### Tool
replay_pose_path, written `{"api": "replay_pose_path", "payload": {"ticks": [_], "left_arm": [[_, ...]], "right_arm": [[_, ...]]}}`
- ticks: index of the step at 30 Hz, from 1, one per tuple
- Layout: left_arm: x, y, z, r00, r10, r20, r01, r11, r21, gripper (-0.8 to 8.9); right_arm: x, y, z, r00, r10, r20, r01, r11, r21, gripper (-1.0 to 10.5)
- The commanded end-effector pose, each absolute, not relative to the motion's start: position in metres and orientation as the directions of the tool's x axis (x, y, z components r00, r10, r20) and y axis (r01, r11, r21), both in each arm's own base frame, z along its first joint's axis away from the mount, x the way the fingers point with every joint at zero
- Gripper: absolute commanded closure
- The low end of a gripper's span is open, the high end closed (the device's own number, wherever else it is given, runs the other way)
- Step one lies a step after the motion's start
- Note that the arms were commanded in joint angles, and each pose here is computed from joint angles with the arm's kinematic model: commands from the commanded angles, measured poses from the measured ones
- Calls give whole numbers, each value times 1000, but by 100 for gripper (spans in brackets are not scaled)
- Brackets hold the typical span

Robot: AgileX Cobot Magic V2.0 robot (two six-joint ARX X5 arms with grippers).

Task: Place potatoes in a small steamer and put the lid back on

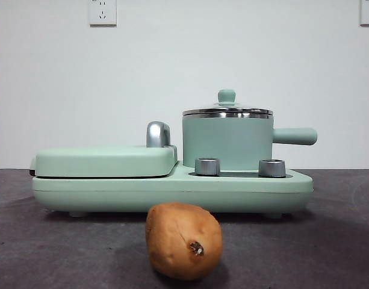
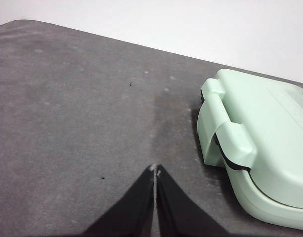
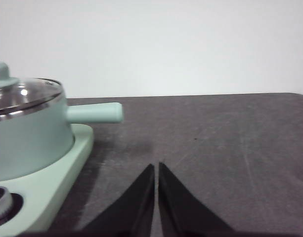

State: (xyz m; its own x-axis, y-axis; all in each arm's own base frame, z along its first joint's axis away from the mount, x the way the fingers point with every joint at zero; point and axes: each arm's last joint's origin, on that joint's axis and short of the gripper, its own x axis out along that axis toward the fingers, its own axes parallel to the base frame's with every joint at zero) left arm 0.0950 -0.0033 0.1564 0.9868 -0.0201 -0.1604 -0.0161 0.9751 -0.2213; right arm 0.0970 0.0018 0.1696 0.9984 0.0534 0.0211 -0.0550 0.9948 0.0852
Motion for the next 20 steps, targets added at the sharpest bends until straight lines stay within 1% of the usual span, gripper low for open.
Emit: {"api": "replay_pose_path", "payload": {"ticks": [1,3,6,8,11,12,15,20], "left_arm": [[95,-3,153,985,-16,-170,-24,973,-229,808],[95,-4,154,985,-43,-169,1,970,-241,808],[95,-5,158,983,-80,-166,30,958,-285,808],[95,-6,166,982,-97,-161,41,946,-320,808],[95,-7,182,982,-111,-154,51,935,-351,807],[95,-7,188,981,-122,-152,61,932,-356,807],[98,-9,211,975,-161,-155,96,928,-360,807],[107,-13,250,950,-242,-198,156,916,-369,807]], "right_arm": [[97,2,171,998,57,39,-62,989,133,936],[97,2,171,997,68,35,-74,980,186,936],[96,3,173,994,110,16,-110,957,269,936],[94,4,179,994,112,-6,-104,941,321,936],[91,4,194,993,116,-31,-97,927,363,936],[89,4,200,991,130,-32,-109,922,371,936],[86,6,225,980,196,-39,-165,904,395,936],[83,9,266,946,316,-69,-260,870,420,936]]}}
